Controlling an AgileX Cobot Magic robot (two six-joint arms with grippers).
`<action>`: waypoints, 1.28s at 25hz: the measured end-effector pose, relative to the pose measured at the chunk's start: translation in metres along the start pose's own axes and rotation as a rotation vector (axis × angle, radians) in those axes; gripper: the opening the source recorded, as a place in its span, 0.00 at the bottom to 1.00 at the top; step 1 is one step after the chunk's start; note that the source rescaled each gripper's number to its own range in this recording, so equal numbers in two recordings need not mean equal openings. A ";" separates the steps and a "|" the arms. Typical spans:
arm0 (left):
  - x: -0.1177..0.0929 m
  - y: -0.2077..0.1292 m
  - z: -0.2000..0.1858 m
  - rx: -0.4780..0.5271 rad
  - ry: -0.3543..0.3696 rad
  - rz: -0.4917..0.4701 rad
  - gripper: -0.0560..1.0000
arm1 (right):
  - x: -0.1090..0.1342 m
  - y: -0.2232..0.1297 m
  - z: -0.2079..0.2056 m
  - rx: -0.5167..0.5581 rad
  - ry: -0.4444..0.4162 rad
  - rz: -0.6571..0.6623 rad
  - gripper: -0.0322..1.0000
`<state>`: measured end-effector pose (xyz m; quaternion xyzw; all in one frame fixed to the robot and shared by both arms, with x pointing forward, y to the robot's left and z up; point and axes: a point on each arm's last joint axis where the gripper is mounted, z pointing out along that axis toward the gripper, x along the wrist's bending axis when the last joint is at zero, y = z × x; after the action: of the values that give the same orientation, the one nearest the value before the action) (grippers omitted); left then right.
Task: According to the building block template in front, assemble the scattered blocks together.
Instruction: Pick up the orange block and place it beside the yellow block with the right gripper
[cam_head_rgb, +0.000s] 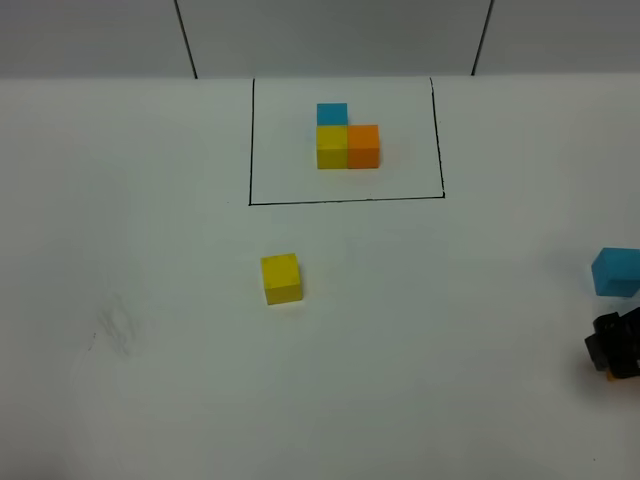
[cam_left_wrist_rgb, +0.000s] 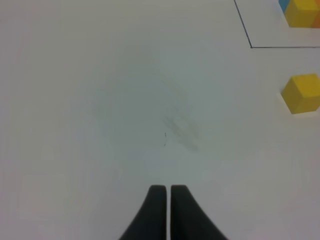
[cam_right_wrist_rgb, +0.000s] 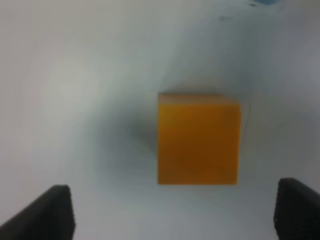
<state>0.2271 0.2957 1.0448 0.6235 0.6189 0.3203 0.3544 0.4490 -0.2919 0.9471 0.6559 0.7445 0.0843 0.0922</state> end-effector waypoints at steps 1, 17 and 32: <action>0.000 0.000 0.000 0.000 0.000 0.000 0.05 | 0.000 0.001 0.003 0.000 0.000 0.000 0.81; 0.000 0.000 0.000 0.000 0.000 0.000 0.06 | -0.004 0.007 0.027 0.022 -0.036 -0.023 0.81; 0.000 0.000 0.000 0.000 0.000 0.000 0.06 | -0.006 0.010 0.048 0.042 -0.048 -0.019 0.77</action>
<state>0.2271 0.2957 1.0448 0.6235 0.6189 0.3203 0.3544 0.4710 -0.2960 0.9035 0.6526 0.7497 0.0520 0.0973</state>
